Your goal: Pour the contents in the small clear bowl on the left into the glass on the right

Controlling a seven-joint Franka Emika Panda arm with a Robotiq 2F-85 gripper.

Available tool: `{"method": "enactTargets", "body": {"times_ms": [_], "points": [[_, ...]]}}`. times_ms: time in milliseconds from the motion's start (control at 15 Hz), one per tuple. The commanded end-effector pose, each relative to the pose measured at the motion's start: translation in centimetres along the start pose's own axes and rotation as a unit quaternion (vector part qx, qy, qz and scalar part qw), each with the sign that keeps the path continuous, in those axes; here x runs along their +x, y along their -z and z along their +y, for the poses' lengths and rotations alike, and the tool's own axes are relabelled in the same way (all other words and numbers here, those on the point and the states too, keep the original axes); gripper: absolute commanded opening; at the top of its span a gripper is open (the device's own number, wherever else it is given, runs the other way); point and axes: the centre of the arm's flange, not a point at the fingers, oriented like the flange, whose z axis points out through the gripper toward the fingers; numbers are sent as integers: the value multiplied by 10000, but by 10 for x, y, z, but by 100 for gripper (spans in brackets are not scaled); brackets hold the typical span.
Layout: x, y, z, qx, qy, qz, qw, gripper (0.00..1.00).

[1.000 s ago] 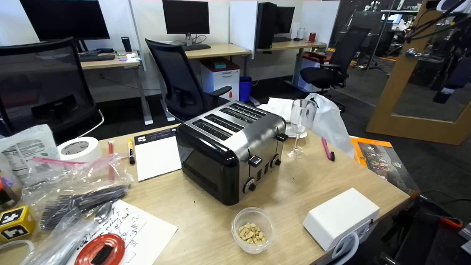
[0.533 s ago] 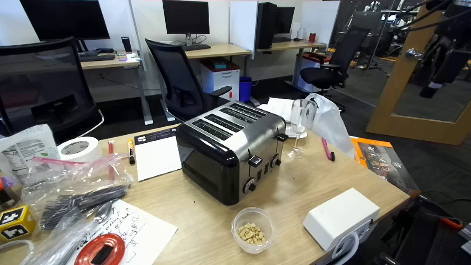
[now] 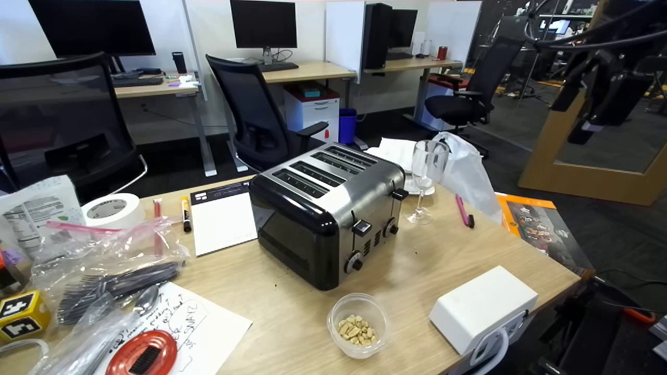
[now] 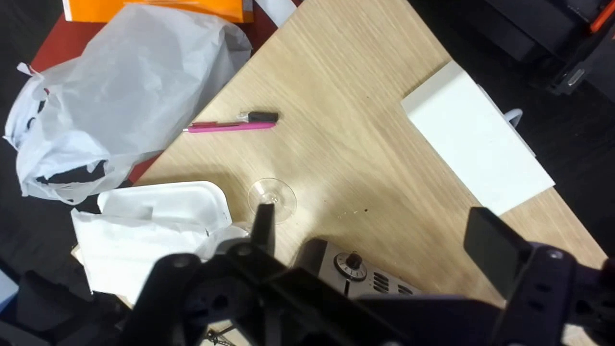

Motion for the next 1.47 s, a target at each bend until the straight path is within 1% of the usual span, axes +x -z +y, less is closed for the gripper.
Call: {"method": "enactTargets", "body": {"times_ms": [0, 400, 533, 667, 800, 933, 1267, 1400], "points": [[1, 0, -1, -4, 14, 2, 10000, 100], [0, 0, 0, 1, 5, 7, 10000, 100], [16, 5, -11, -89, 209, 1, 9997, 100], [43, 11, -29, -252, 680, 42, 9974, 100], [76, 17, -51, -468, 1274, 109, 9907, 100], [107, 20, -70, -489, 1755, 233, 9830, 100], [175, 5, -101, -228, 2511, 283, 9673, 100], [195, 3, -118, -12, 2816, 261, 9592, 100]]}}
